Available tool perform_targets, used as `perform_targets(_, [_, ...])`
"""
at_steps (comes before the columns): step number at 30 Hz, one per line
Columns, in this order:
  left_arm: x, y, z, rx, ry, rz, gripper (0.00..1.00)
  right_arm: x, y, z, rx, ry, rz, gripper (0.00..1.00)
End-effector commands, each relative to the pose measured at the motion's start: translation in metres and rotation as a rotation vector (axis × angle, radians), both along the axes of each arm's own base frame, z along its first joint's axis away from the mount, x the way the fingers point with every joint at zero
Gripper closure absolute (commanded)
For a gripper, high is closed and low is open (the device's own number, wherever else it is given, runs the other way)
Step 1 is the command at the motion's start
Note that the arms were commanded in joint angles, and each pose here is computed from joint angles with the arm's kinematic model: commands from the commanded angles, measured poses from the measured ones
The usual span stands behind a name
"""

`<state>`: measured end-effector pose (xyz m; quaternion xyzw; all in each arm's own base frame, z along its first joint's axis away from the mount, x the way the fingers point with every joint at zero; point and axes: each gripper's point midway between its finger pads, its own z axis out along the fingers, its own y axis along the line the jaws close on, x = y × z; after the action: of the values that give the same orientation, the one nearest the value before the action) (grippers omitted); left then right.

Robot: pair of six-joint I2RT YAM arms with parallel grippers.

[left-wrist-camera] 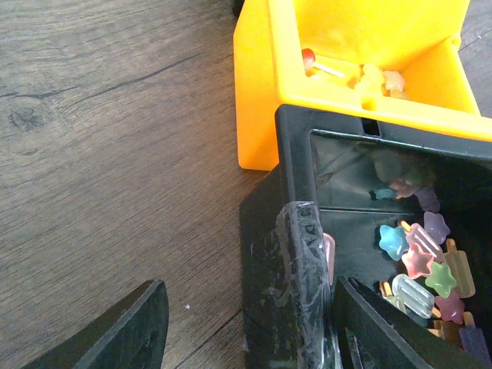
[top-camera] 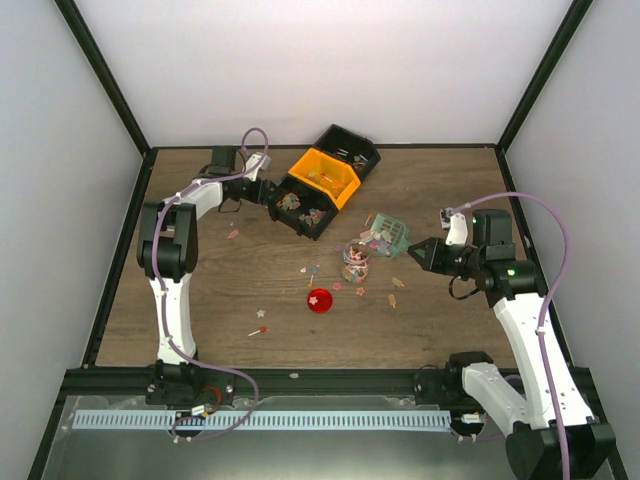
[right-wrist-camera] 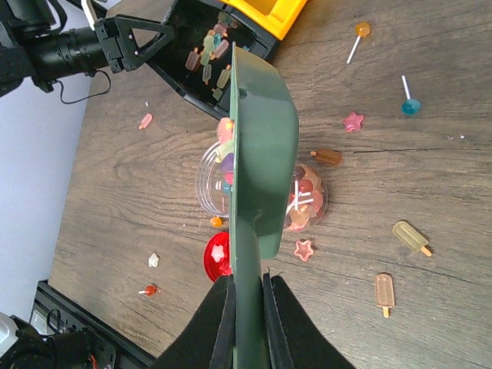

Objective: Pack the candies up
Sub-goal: Place the fake candies in the packing bottle.

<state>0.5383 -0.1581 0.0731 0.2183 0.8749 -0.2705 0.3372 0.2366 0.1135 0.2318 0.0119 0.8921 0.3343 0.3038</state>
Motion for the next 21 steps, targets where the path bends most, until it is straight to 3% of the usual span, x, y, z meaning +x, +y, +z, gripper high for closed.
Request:
perform_targets(1, [-0.008,0.0035,-0.0118,0.007,0.037,0.002,0.4,0.0023,0.0034,0.0169,-0.025,-0.044,0.008,0.99])
perform_targets(21, [-0.0073,0.0057,-0.0122,0.007,0.038,0.006,0.4,-0.0014,0.0071,0.0211,-0.053,-0.034,0.016,0.99])
